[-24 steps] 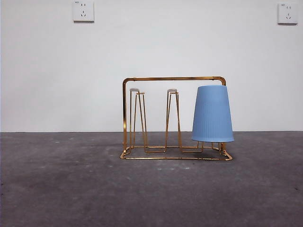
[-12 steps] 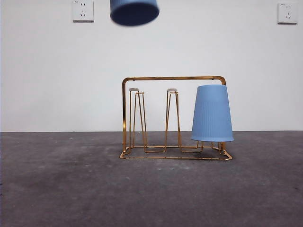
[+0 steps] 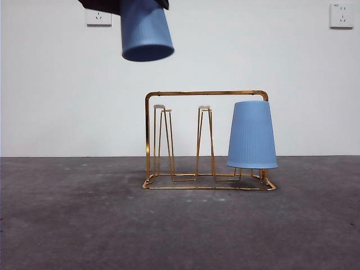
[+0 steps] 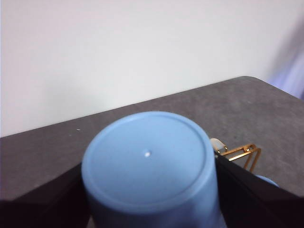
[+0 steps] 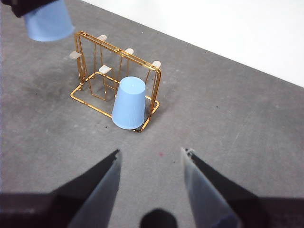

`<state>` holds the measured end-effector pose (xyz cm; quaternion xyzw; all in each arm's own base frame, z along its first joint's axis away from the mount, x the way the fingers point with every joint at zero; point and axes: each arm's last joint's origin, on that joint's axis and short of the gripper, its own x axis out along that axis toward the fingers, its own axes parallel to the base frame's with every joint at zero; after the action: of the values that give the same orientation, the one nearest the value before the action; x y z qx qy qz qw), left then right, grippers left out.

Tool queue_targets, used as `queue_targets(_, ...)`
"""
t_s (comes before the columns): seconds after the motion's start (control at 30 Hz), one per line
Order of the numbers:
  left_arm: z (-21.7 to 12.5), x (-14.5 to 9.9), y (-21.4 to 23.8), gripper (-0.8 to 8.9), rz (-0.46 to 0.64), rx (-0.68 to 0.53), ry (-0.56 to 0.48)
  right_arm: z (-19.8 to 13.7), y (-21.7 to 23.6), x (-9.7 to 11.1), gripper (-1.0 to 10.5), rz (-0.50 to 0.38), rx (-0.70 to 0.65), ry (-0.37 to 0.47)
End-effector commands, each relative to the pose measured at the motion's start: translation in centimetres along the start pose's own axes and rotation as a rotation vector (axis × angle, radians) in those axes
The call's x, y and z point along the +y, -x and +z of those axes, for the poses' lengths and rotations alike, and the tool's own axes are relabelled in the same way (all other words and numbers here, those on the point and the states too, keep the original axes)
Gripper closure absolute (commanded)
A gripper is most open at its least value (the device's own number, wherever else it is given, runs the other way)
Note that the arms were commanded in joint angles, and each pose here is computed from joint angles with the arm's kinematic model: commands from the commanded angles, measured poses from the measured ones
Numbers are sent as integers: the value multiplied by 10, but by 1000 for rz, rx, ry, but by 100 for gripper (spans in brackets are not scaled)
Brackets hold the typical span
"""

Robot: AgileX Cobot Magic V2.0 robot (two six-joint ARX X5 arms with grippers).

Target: Pick up cup 1,put cup 1 in the cup rack,pick up cup 2,put cup 2 in the cup rack

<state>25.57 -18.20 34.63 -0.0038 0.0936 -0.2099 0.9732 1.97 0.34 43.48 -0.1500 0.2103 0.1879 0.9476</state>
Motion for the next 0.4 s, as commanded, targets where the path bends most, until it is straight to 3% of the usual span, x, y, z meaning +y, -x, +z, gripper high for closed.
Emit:
queue_targets(0.03,-8,1,-11,820,8,8,-27,-1,1,-1,725,-1,-6,-28)
queue_targets(0.4,-34,1,-44,820,37,50,-44,-2,1,-1,725,-1,9,-56)
